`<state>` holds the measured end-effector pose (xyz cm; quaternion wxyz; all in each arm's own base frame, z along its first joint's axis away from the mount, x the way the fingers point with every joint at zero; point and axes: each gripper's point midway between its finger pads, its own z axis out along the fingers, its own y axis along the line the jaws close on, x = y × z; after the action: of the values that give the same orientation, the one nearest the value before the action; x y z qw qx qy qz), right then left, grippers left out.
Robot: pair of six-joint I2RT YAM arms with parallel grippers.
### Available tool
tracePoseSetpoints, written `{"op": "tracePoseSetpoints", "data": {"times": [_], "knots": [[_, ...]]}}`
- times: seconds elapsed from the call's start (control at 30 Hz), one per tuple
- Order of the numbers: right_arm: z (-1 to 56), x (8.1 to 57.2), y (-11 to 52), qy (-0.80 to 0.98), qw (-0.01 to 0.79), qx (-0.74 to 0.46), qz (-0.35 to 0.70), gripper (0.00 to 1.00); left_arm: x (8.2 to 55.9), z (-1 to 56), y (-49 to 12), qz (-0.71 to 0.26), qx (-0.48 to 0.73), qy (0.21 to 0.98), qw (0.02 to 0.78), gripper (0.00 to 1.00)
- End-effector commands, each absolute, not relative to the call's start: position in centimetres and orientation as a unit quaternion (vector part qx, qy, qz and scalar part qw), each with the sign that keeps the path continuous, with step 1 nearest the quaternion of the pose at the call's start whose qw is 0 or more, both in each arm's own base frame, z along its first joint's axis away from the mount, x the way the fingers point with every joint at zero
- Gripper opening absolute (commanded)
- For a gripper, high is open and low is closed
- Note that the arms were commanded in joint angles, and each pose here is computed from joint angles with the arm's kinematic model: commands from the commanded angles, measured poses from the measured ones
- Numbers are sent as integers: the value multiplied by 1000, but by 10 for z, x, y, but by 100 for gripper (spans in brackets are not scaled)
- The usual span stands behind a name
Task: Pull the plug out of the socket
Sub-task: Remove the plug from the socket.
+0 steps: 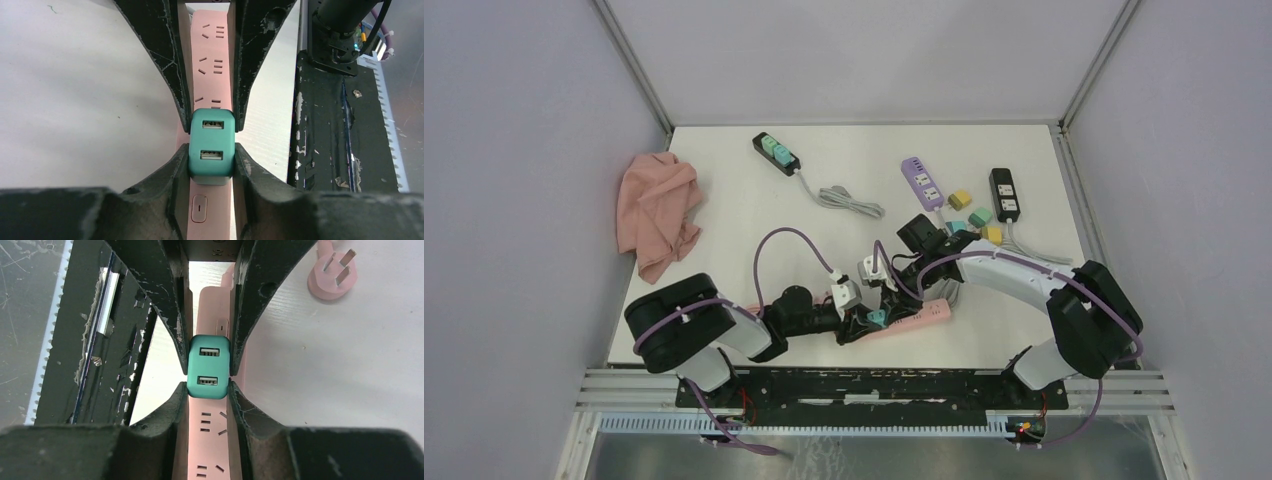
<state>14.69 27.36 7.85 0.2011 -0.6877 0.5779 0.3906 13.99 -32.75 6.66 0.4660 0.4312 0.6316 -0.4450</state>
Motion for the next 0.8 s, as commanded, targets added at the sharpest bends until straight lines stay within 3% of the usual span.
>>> {"op": "tracePoseSetpoints", "data": {"times": [0.0,0.1,0.23,0.77], "knots": [[96,156,285,569,216,-690,391,8,151,81,-323,-443,397,632,496,45],[99,155,282,562,217,-697,389,6,150,77,-314,-432,394,639,500,69],[103,151,280,550,219,-703,395,4,149,75,-303,-416,393,643,509,81],[116,158,262,538,230,-709,394,0,150,70,-292,-385,409,649,513,86]]}}
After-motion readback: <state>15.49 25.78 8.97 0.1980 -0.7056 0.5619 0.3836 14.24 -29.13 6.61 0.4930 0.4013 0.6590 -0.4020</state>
